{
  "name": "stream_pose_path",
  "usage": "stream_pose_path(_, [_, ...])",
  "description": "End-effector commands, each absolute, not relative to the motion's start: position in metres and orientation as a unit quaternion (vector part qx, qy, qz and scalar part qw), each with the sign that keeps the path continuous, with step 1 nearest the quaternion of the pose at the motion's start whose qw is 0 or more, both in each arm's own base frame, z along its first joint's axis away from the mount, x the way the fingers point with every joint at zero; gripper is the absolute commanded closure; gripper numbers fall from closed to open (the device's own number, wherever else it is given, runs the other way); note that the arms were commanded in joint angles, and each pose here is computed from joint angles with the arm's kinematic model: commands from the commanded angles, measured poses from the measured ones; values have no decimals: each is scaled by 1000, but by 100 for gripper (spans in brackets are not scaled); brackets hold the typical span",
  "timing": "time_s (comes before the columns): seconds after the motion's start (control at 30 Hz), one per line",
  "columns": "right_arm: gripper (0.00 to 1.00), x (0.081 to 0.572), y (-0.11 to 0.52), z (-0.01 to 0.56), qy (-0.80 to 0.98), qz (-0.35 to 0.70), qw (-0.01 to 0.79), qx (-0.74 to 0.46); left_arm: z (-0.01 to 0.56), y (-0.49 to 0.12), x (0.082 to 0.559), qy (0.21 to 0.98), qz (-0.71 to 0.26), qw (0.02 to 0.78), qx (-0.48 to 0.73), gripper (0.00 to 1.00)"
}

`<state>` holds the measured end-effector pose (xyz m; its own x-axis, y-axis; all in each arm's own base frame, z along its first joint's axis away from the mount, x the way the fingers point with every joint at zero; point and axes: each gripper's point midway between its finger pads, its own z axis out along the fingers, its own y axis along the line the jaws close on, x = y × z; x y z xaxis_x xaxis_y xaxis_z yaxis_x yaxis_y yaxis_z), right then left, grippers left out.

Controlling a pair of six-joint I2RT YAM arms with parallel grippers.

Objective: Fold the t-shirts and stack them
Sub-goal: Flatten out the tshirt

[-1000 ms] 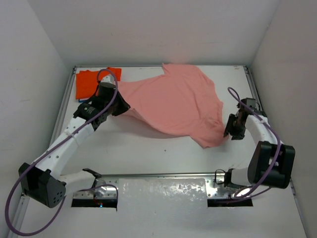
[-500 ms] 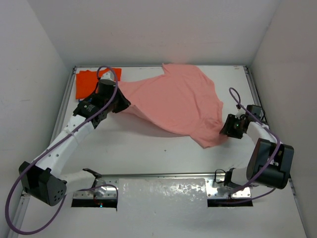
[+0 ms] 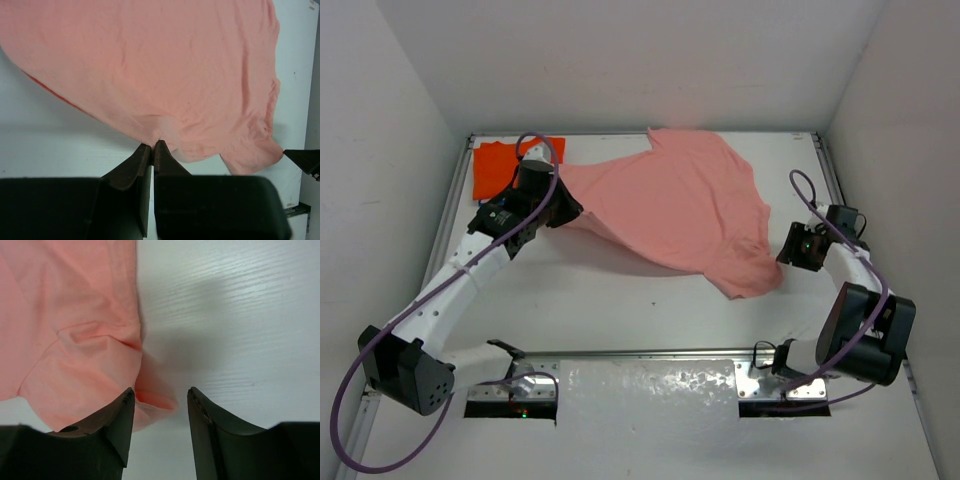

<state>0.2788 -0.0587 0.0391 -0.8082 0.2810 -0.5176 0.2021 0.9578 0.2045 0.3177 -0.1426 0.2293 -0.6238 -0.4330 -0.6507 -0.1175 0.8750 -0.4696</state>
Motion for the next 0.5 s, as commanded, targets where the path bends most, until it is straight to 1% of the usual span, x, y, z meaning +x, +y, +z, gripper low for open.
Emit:
stream_pose_path(0.0, [55,287,-51,41,934,124,314,116,258,-149,327,860,-211,441,-144,100])
stream_pose_path(0.03, [56,289,-42,43,928,154,322,101,258,-148,326,861,-209,441,-144,100])
stream_pose_path(0.13, [55,282,-31,34,928,180,311,95,258,-147,325,860,-207,443,-144,100])
stream_pose_path(0.27, [55,268,-26,17,934,184,291,99,260,-147,327,860,-206,445,-143,100])
stream_pose_path(0.47, [55,262,-23,18,929,187,300,105,260,-149,331,859,-208,446,-142,100])
